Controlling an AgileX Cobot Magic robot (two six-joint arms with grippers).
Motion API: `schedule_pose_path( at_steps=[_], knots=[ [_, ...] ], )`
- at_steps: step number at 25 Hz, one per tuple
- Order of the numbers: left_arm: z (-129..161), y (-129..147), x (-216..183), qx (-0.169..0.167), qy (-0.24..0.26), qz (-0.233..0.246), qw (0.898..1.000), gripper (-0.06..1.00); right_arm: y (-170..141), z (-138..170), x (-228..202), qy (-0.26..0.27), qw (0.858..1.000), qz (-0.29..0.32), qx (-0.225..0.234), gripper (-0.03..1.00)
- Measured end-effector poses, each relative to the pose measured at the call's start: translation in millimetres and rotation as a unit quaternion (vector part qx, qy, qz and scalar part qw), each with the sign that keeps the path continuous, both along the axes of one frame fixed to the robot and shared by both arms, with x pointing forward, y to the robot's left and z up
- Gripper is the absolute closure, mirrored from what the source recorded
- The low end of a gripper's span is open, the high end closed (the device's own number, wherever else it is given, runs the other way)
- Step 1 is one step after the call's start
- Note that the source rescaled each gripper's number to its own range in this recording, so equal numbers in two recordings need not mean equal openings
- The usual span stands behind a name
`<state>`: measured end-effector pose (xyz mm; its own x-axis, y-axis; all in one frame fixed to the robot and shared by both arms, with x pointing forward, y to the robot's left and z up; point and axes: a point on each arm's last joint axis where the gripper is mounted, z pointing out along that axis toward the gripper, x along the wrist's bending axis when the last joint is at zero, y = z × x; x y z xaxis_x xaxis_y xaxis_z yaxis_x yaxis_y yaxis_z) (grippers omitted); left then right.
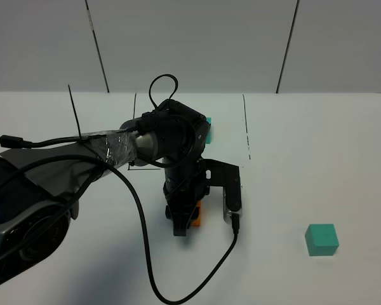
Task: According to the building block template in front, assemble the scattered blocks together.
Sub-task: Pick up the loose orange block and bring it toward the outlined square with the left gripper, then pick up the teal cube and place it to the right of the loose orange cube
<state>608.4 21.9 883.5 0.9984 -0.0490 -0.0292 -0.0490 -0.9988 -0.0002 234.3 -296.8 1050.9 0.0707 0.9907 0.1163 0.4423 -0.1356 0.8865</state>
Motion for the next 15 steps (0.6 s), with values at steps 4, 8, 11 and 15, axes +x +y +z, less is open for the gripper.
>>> schedule_pose_path(
  at_steps=[4, 8, 11, 15],
  knots=[
    [0, 2, -3, 0.012, 0.018, 0.000, 1.000, 0.48, 0, 0, 0, 0.000, 1.000, 0.000, 0.000, 0.22],
    [3, 4, -6, 0.025, 0.034, 0.007, 0.999, 0.06, 0, 0, 0, 0.000, 1.000, 0.000, 0.000, 0.22],
    [7, 6, -8, 0.034, 0.043, 0.012, 0.998, -0.05, 0, 0, 0, 0.000, 1.000, 0.000, 0.000, 0.22],
    [26, 8, -11, 0.035, 0.041, 0.033, 0.998, -0.05, 0, 0, 0, 0.000, 1.000, 0.000, 0.000, 0.22]
  ],
)
